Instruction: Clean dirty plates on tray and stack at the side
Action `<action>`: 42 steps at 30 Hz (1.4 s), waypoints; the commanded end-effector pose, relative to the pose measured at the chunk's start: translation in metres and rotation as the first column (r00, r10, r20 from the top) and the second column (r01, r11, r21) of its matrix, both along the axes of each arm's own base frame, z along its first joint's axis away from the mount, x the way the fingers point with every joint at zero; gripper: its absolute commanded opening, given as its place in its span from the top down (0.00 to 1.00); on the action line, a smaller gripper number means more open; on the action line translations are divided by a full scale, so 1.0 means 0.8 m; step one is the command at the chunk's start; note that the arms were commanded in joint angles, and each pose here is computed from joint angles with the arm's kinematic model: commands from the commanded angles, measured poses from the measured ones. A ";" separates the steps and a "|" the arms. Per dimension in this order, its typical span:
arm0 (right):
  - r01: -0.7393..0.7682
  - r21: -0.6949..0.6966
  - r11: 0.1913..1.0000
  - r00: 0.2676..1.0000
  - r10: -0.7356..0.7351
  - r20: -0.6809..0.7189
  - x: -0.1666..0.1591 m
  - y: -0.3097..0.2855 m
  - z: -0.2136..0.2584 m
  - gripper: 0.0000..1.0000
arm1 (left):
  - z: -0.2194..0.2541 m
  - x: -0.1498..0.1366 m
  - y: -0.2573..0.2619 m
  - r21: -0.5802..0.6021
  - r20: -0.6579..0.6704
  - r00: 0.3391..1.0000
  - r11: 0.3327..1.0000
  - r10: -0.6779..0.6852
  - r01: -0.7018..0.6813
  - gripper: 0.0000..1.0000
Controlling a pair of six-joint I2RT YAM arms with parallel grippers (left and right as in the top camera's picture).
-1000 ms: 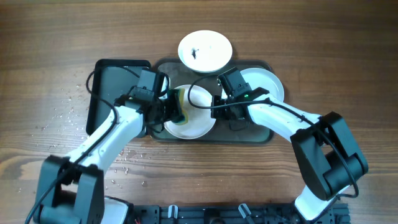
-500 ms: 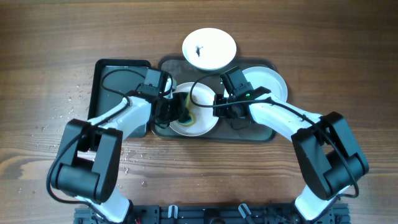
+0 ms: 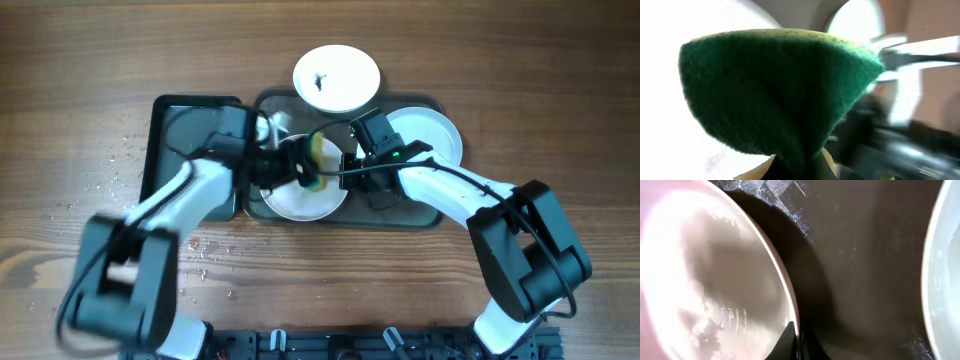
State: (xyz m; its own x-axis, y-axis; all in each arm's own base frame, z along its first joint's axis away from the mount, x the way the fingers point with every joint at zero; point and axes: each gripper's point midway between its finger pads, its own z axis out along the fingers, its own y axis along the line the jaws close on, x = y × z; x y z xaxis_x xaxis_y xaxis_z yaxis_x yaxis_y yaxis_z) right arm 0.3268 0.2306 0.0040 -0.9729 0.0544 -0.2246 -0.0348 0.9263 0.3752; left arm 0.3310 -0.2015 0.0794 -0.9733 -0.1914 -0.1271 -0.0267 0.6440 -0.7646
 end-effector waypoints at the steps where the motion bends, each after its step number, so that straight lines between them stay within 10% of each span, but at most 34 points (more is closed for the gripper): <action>1: -0.037 0.011 0.999 0.999 0.037 -0.028 -0.010 0.007 -0.010 0.96 | 0.063 0.019 0.039 0.042 0.158 0.981 0.992 0.108 -0.116 0.96; 5: -0.037 0.010 0.999 0.999 0.037 -0.028 -0.010 0.007 -0.010 0.96 | 0.092 0.031 0.117 0.174 0.267 0.918 0.923 0.292 -0.344 0.96; 14: -0.037 0.010 0.999 0.999 0.037 -0.028 -0.010 0.007 -0.010 0.90 | 0.065 -0.013 0.318 0.584 0.337 0.720 0.465 0.606 -0.665 0.96; 28: -0.153 0.028 0.988 0.979 0.148 0.138 0.028 0.035 0.105 0.62 | 0.026 -0.019 0.324 0.704 0.261 0.836 0.498 0.482 -0.507 0.96; 34: -0.536 -0.090 0.839 0.791 0.537 0.294 -0.029 0.126 0.120 0.61 | 0.010 -0.005 0.324 0.709 0.256 0.848 0.506 0.464 -0.491 0.96; 42: -0.696 -0.320 0.643 0.521 0.759 0.390 -0.089 0.190 0.117 0.64 | -0.007 0.014 0.283 0.649 0.218 0.935 0.675 0.279 -0.352 0.96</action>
